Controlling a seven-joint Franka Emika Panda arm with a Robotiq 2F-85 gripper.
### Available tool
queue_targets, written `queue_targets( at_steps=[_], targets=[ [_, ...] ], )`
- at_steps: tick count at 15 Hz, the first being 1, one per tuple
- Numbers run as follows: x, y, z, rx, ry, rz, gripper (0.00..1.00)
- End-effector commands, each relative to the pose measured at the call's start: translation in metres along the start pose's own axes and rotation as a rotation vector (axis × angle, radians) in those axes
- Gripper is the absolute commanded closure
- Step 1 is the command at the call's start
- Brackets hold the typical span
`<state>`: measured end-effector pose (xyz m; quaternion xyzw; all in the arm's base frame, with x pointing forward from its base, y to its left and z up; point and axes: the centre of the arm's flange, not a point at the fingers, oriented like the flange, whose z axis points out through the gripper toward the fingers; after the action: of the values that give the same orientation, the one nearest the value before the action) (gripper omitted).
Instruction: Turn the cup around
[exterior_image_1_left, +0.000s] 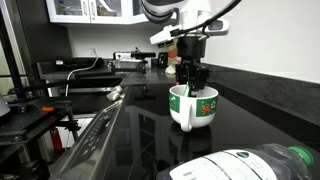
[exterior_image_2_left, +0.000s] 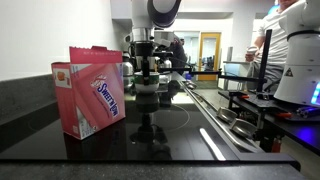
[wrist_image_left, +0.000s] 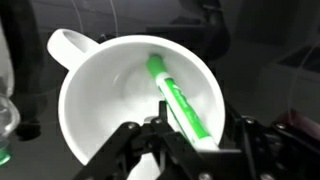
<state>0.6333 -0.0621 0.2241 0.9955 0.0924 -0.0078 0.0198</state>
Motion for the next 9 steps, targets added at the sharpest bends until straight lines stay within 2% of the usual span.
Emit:
queue_targets(
  at_steps=[1,4,5,9],
  targets=[
    [0.0056,0.001,-0.002,-0.008,-0.023,0.0,0.71],
    [0.0073,0.002,-0.0041,-0.014,-0.017,-0.001,0.94],
    [0.007,0.0026,-0.0049,-0.013,-0.014,0.001,0.98],
    [0.006,0.0045,-0.0066,-0.008,-0.013,-0.001,0.94]
  ],
)
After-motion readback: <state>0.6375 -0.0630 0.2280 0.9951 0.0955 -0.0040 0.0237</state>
